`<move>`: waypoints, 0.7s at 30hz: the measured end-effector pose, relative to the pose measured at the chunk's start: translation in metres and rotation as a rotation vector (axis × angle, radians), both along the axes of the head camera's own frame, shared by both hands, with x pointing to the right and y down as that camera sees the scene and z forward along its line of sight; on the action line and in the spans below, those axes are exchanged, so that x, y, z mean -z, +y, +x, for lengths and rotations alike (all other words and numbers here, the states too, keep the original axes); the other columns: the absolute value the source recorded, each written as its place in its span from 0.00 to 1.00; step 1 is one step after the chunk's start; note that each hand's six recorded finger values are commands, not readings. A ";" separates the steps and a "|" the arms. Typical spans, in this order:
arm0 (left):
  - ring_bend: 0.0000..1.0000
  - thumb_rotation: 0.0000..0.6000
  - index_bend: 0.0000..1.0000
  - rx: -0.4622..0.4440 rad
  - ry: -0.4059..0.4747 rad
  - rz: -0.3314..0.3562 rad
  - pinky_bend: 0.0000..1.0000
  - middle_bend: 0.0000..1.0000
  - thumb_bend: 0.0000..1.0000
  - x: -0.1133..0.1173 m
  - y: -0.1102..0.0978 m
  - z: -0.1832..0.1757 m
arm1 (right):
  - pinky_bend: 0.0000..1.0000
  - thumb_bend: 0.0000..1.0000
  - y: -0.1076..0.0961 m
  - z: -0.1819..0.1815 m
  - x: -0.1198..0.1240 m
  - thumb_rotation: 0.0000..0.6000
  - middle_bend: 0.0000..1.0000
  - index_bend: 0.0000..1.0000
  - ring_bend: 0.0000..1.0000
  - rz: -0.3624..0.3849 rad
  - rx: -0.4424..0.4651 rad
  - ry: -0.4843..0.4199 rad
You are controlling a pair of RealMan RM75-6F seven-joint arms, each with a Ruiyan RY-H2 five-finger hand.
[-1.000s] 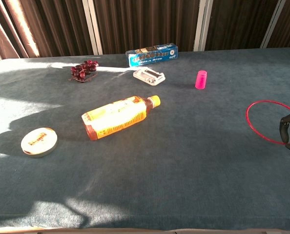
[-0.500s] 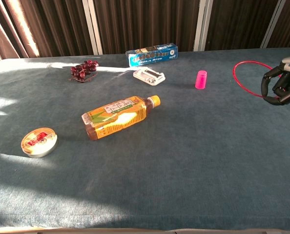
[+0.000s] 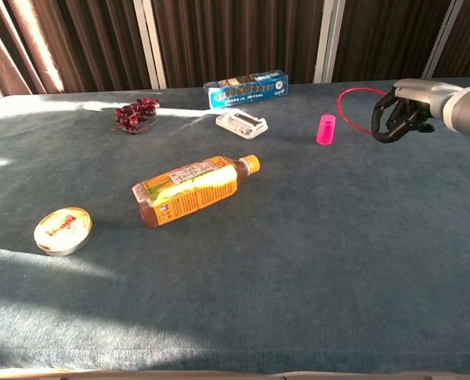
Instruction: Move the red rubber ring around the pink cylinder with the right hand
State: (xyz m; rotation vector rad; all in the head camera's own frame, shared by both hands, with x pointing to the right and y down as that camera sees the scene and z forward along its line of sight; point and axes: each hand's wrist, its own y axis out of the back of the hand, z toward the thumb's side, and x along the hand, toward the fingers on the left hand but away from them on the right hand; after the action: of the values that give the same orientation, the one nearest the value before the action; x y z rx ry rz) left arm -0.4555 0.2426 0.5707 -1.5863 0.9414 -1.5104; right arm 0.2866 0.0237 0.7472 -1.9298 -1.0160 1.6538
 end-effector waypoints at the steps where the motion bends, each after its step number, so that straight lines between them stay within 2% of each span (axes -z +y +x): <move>1: 0.00 1.00 0.12 -0.002 0.000 -0.002 0.12 0.00 0.40 0.000 0.000 0.000 | 1.00 0.58 -0.001 -0.003 -0.003 1.00 0.98 0.84 1.00 -0.001 0.001 -0.002; 10: 0.00 1.00 0.12 -0.016 0.000 -0.021 0.13 0.00 0.41 -0.004 0.001 0.003 | 1.00 0.58 -0.013 -0.058 -0.028 1.00 0.98 0.84 1.00 -0.022 0.040 -0.055; 21: 0.00 1.00 0.12 -0.010 0.010 -0.016 0.13 0.00 0.41 -0.002 0.000 0.002 | 1.00 0.58 -0.012 -0.085 -0.041 1.00 0.98 0.84 1.00 -0.034 0.083 -0.057</move>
State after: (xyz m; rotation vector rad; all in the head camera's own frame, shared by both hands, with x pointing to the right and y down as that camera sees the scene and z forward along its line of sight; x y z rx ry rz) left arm -0.4537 0.2427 0.5723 -1.6087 0.9277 -1.5083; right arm 0.2018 0.0117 0.7878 -2.0237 -0.9214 1.5888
